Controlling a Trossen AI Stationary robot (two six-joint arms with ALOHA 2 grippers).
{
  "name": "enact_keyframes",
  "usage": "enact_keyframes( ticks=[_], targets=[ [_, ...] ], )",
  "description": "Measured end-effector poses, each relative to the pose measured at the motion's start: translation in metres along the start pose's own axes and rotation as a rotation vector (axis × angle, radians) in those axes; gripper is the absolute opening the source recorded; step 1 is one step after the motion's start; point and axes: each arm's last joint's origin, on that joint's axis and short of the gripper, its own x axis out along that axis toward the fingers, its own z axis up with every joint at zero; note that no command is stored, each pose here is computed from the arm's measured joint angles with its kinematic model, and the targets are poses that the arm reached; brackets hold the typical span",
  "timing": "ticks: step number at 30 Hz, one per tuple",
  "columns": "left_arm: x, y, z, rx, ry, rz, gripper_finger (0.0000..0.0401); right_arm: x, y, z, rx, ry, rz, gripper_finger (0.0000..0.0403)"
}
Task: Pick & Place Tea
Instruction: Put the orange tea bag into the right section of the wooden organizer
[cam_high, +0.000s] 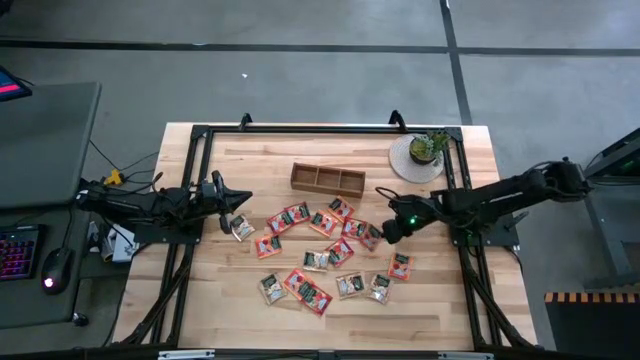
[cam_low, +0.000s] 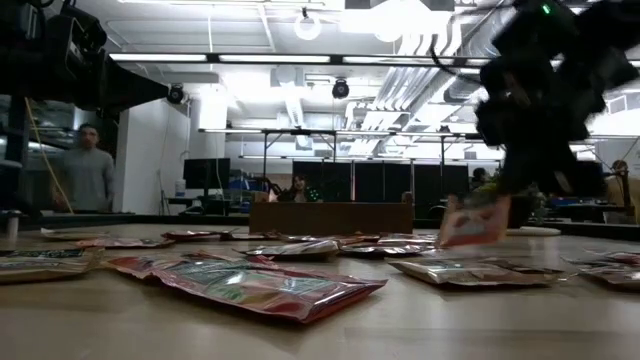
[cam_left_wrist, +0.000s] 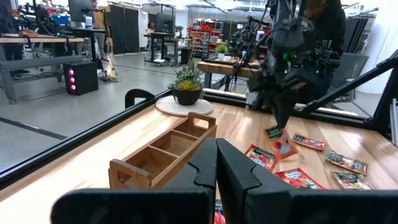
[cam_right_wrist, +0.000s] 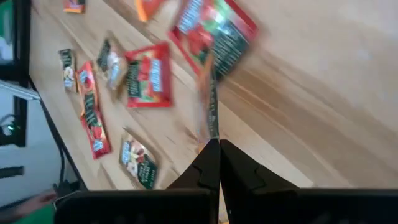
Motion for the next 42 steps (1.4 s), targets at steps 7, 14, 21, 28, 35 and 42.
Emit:
enact_keyframes(
  ticks=[7,14,21,28,35,42],
  targets=[
    [0.000,0.000,0.000,0.000,0.000,0.000,0.0000,-0.034,0.055,0.021,-0.189,-0.073,-0.086,0.0000],
    [0.000,0.000,0.000,0.000,0.000,0.000,0.0000,-0.080,0.099,0.039,-0.401,-0.230,-0.194,0.0000],
    [0.000,0.000,0.000,0.000,0.000,0.000,0.0000,-0.110,0.120,0.059,-0.694,-0.395,-0.286,0.0000],
    [0.000,0.000,0.000,0.000,0.000,0.000,0.0000,-0.119,0.111,0.084,-0.809,-0.377,-0.318,0.0000],
    [0.000,0.000,0.000,0.000,0.000,0.000,0.0000,-0.110,0.097,0.117,-0.896,-0.310,-0.288,0.0000],
    [0.000,0.000,0.000,0.000,0.000,-0.004,0.0000,-0.081,0.077,0.144,-0.963,-0.183,-0.332,0.0000]
  ],
)
